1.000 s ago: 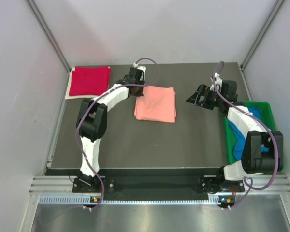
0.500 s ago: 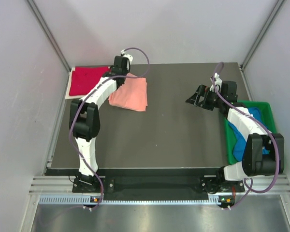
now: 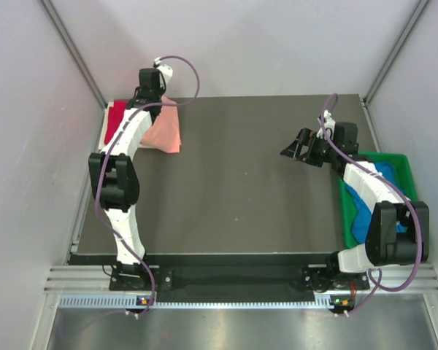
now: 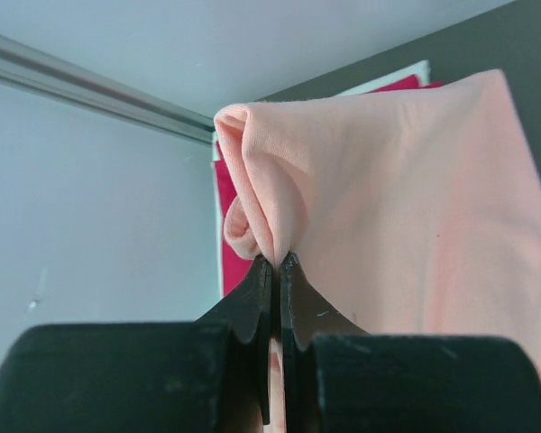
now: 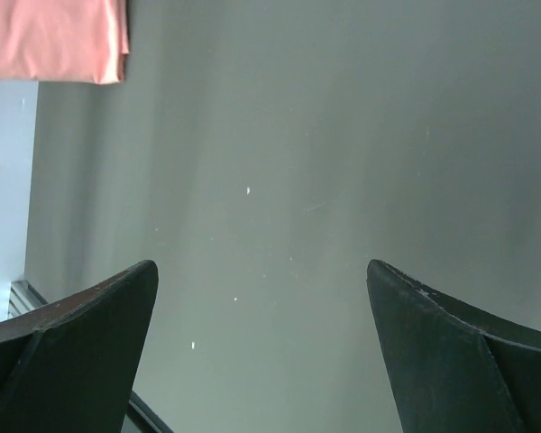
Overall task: Fold and stack the t-shirts
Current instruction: Neatly place the folded tshirt to the corner
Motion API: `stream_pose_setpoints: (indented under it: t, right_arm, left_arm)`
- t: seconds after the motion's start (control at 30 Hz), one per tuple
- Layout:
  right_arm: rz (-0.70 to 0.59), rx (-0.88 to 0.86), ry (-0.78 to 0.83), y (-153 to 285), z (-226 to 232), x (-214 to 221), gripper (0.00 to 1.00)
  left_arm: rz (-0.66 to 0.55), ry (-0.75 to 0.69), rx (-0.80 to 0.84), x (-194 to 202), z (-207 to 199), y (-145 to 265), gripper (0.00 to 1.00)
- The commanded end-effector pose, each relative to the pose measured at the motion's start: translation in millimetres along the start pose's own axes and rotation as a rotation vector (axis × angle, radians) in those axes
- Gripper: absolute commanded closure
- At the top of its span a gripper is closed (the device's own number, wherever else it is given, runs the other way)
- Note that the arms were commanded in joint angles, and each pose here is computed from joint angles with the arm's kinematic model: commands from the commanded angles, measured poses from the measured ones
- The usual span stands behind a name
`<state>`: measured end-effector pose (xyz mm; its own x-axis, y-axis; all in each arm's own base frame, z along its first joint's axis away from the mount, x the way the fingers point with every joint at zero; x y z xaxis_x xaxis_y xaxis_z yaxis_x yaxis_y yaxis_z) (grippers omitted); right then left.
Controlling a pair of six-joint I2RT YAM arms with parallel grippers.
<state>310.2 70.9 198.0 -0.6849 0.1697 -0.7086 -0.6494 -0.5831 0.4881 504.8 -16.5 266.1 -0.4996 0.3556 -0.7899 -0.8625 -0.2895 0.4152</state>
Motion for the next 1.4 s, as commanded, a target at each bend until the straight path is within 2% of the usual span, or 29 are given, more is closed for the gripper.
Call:
stream_pose_setpoints:
  t: [0.0,0.1,0.2,0.3,0.33,0.37,0.5,0.57,0.77,1.0,1.03,1.23,1.37]
  right_arm:
    - [-0.049,-0.024,0.041,5,11,-13,0.00]
    - [-0.054,-0.030,0.043,5,12,-14,0.00]
    - [-0.064,-0.027,0.048,7,13,-15,0.00]
    - [-0.069,-0.028,0.045,8,14,-16,0.00]
    - [-0.067,-0.033,0.047,7,15,-16,0.00]
    - [-0.070,-0.033,0.048,7,14,-16,0.00]
    - [-0.067,-0.027,0.044,6,13,-15,0.00]
    - [-0.067,-0.027,0.045,5,12,-15,0.00]
    - [-0.067,-0.022,0.043,3,11,-15,0.00]
    - [-0.073,-0.011,0.050,4,11,-17,0.00]
    - [-0.071,-0.006,0.052,5,10,-16,0.00]
    - [-0.056,0.000,0.052,8,10,-10,0.00]
    - [-0.061,-0.005,0.058,12,12,-9,0.00]
  left_arm:
    - [-0.155,0.020,-0.077,-44,50,29,1.00]
    - [-0.189,0.056,-0.089,-49,73,33,1.00]
    - [-0.229,0.063,-0.034,-49,88,28,1.00]
    - [-0.293,0.137,-0.019,-48,110,13,1.00]
    - [-0.272,0.152,-0.028,-43,118,6,1.00]
    - [-0.245,0.160,-0.007,-35,115,-9,1.00]
    - [-0.267,0.202,0.005,-47,114,-23,1.00]
    - [-0.234,0.208,0.013,-41,108,-34,1.00]
    - [-0.266,0.231,0.004,-53,111,-29,1.00]
    - [-0.314,0.159,0.009,-74,90,23,1.00]
    - [-0.339,0.146,0.016,-87,74,44,1.00]
    - [-0.376,0.109,0.039,-106,32,106,1.00]
    - [-0.351,0.107,0.053,-101,17,115,1.00]
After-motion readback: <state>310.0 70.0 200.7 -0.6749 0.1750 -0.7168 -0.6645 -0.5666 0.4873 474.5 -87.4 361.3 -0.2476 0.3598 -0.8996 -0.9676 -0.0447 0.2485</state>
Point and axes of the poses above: each gripper's point midway between its finger pads, its own y axis back along the fingers, its own z axis along the line the jaws close on, x = y × z, the point moved 9 cm from there along y, back along the fingers, and after that the axes turned 9 degrees about y, right-handed, at the moved point
